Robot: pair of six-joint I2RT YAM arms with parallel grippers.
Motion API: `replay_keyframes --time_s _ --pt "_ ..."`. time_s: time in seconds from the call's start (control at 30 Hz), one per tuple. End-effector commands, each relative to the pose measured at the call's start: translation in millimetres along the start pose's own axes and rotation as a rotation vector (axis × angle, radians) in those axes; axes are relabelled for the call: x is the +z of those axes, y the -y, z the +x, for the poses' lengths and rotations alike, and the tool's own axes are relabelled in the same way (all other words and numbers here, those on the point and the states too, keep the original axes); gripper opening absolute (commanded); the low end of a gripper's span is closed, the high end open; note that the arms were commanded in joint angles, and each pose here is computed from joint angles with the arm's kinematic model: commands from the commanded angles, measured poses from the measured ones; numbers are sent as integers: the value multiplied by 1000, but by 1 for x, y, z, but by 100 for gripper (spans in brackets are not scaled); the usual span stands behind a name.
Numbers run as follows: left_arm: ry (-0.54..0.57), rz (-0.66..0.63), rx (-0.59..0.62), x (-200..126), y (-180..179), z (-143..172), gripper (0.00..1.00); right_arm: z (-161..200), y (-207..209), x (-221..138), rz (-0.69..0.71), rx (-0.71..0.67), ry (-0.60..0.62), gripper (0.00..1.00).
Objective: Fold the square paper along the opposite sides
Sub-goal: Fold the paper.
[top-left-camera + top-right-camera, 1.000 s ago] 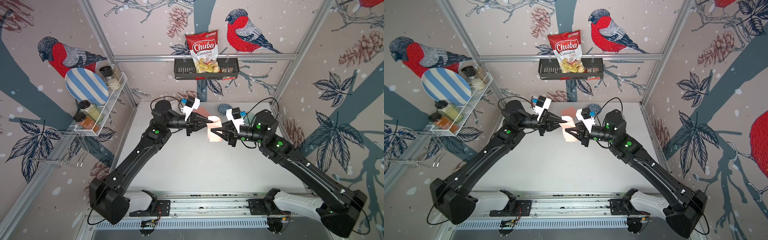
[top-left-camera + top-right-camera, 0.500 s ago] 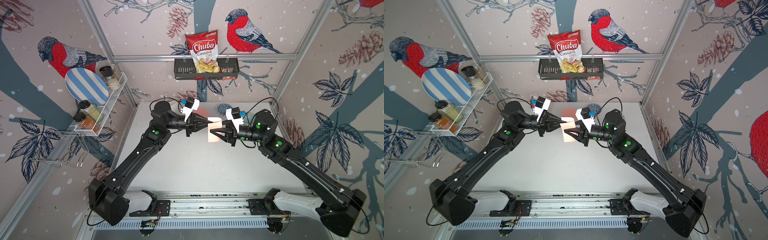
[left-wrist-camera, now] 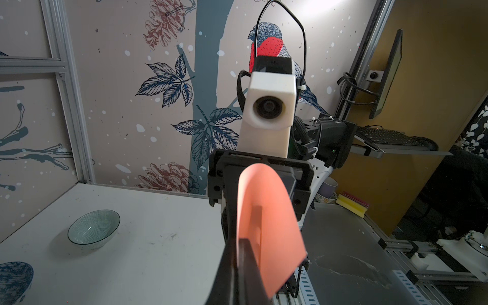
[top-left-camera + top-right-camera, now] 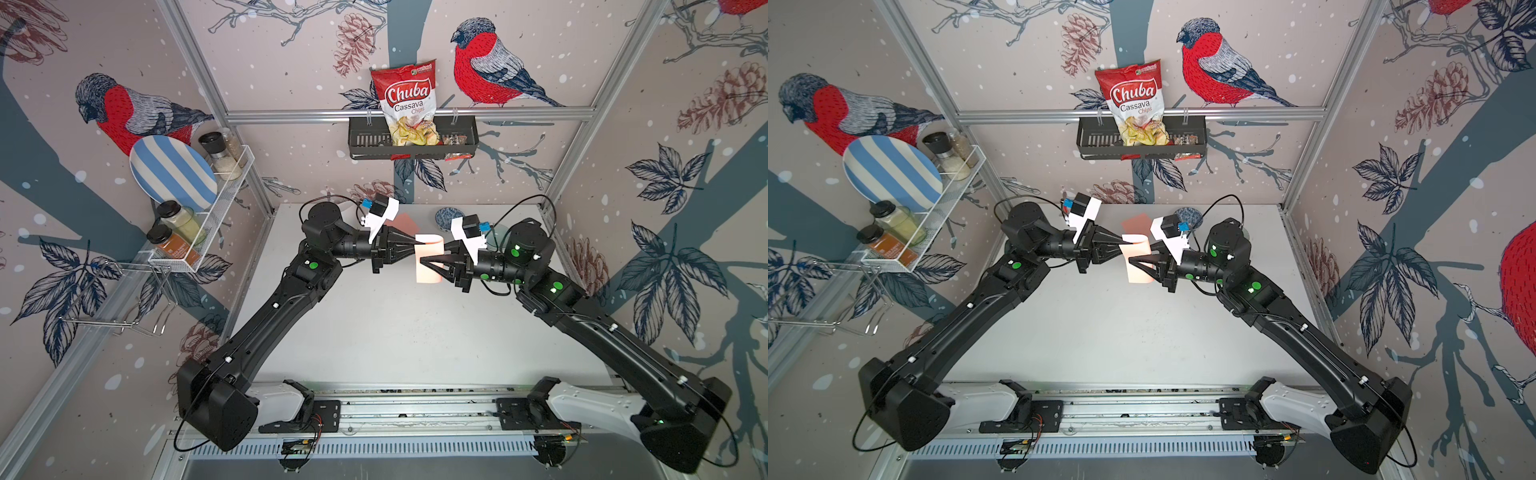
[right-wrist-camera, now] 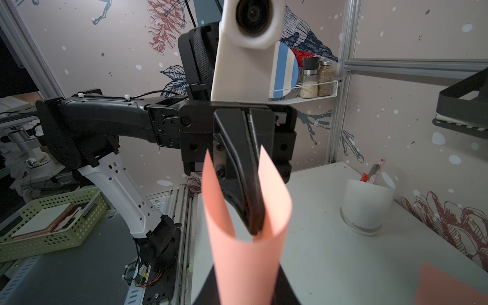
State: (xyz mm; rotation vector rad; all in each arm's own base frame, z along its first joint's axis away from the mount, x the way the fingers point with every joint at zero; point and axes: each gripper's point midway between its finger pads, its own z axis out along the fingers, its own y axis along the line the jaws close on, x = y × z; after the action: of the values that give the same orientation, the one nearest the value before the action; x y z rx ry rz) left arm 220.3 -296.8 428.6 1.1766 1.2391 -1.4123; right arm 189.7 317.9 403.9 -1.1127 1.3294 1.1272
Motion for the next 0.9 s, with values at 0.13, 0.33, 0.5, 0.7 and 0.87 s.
replay_keyframes --time_s 0.13,0.33,0.5,0.7,0.87 --pt "13 9 34 0 3 -5 0 -6 -1 0 -7 -27 21 19" --pt "12 9 32 0 2 -4 0 -7 -2 0 -9 -28 23 16" --pt "13 9 34 0 2 -5 0 -7 -2 0 -10 -28 25 14" --pt "12 9 31 0 2 -4 0 -7 -2 0 -9 -27 25 13" --pt "13 7 31 0 2 -4 0 -6 -2 1 -9 -26 24 12"
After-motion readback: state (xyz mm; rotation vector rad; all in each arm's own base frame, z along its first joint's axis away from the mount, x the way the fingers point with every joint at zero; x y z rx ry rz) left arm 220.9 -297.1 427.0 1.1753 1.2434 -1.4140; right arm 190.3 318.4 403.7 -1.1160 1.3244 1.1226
